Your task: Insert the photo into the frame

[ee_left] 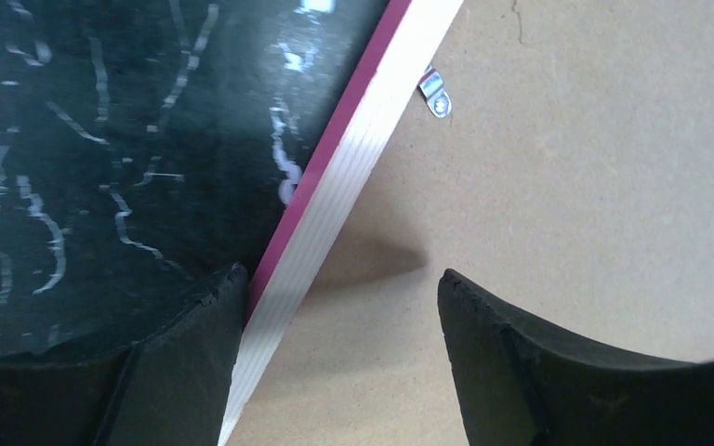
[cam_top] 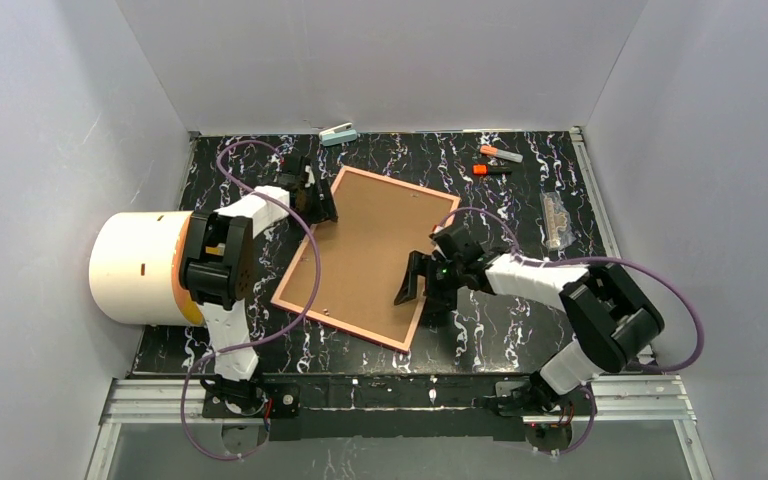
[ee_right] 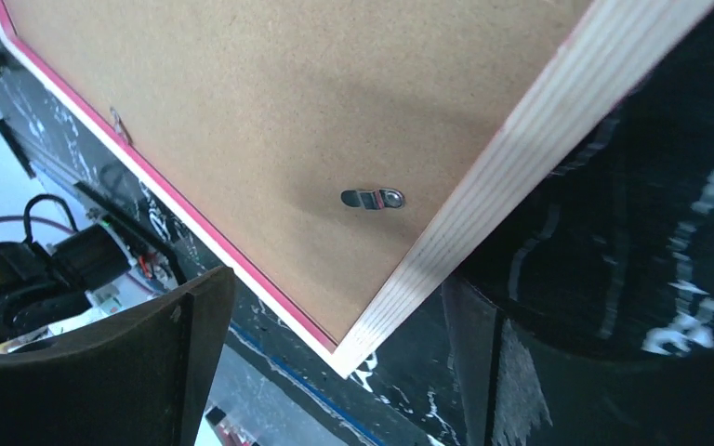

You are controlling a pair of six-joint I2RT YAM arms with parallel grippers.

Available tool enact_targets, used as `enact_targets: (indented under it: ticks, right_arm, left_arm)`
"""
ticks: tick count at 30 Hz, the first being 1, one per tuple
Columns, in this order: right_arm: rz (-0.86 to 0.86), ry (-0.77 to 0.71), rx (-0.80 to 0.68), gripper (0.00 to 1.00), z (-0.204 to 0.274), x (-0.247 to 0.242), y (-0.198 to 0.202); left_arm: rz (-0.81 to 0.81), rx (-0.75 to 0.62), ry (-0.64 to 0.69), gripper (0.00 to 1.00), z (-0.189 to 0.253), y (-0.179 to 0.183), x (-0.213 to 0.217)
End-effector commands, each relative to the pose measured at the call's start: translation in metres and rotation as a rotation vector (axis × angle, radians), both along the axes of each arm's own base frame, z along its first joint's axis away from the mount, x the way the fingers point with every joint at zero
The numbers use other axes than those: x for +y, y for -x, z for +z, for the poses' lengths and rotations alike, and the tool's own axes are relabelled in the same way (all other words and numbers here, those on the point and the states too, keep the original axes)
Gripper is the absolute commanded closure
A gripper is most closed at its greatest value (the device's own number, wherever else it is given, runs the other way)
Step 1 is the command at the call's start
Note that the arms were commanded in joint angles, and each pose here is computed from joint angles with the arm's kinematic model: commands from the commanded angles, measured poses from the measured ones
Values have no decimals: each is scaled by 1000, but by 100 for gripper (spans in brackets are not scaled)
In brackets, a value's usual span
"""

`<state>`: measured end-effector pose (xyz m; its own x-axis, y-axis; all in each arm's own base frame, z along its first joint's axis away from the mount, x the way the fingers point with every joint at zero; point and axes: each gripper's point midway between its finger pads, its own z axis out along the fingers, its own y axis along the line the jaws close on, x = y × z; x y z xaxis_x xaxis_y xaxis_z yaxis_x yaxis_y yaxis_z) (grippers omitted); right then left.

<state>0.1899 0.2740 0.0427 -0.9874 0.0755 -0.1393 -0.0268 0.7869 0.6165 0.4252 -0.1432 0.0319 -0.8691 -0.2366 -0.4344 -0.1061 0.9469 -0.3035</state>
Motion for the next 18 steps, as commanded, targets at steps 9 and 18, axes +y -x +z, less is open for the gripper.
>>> enact_targets:
  ticks: [9, 18]
  right_arm:
    - [17, 128, -232, 2, 43, 6, -41]
    - [46, 185, -368, 8, 69, -8, -74]
  left_arm:
    - [100, 105, -203, 2, 40, 33, 42]
    - [233, 107, -255, 2, 87, 76, 68]
